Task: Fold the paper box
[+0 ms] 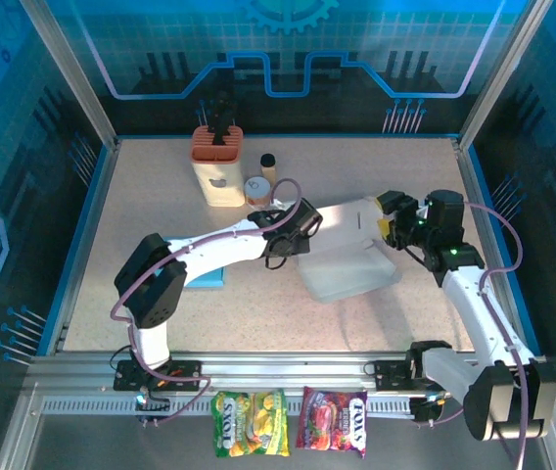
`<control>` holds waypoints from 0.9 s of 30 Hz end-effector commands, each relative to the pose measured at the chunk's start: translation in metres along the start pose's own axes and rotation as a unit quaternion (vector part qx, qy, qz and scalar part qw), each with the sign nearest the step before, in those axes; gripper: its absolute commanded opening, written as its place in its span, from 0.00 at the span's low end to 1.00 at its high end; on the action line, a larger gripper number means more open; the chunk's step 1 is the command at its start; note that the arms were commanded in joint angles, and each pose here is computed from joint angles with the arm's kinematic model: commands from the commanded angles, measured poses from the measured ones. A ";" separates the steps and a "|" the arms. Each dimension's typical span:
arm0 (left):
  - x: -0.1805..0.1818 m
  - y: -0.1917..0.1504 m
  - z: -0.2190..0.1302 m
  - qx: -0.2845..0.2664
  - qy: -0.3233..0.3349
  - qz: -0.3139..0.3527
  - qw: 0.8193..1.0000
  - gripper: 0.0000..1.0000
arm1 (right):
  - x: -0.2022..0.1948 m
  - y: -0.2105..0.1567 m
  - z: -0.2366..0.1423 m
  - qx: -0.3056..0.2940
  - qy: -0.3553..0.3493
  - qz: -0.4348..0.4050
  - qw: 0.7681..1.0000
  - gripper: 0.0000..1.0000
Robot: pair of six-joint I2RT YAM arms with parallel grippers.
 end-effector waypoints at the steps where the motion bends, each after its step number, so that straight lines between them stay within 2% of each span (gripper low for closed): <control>1: 0.009 -0.009 -0.005 0.051 0.008 -0.012 0.999 0.00 | -0.001 -0.005 -0.010 0.020 -0.028 -0.024 0.999 0.63; 9: 0.012 -0.008 -0.020 0.026 -0.019 0.023 0.999 0.00 | 0.008 -0.005 -0.015 0.023 -0.075 -0.083 0.993 0.62; 13: 0.019 -0.003 -0.042 -0.009 -0.034 0.046 0.998 0.00 | 0.019 -0.002 -0.021 0.015 -0.091 -0.141 0.986 0.63; 19: 0.028 0.010 -0.080 -0.073 -0.115 0.074 0.988 0.00 | 0.042 -0.003 -0.034 0.003 -0.089 -0.223 0.971 0.63; 23: 0.042 0.016 -0.087 -0.090 -0.139 0.078 0.983 0.00 | 0.058 -0.009 -0.034 0.011 -0.074 -0.229 0.970 0.48; 25: 0.047 0.018 -0.089 -0.098 -0.162 0.072 0.979 0.00 | 0.064 -0.010 -0.038 0.001 -0.078 -0.238 0.968 0.47; 27: 0.051 0.022 -0.092 -0.108 -0.182 0.065 0.975 0.00 | 0.064 -0.006 -0.044 -0.019 -0.084 -0.243 0.966 0.51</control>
Point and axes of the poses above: each hand's point on the last joint's axis, 136 mm out from that joint toward the fingers, its own z axis out along the fingers, its own x axis along the line the jaws close on, y = z × x, the point moved 7 cm from there along -z, back along the fingers, and after that the axes turned 9 degrees about z, right-handed, at the moved point
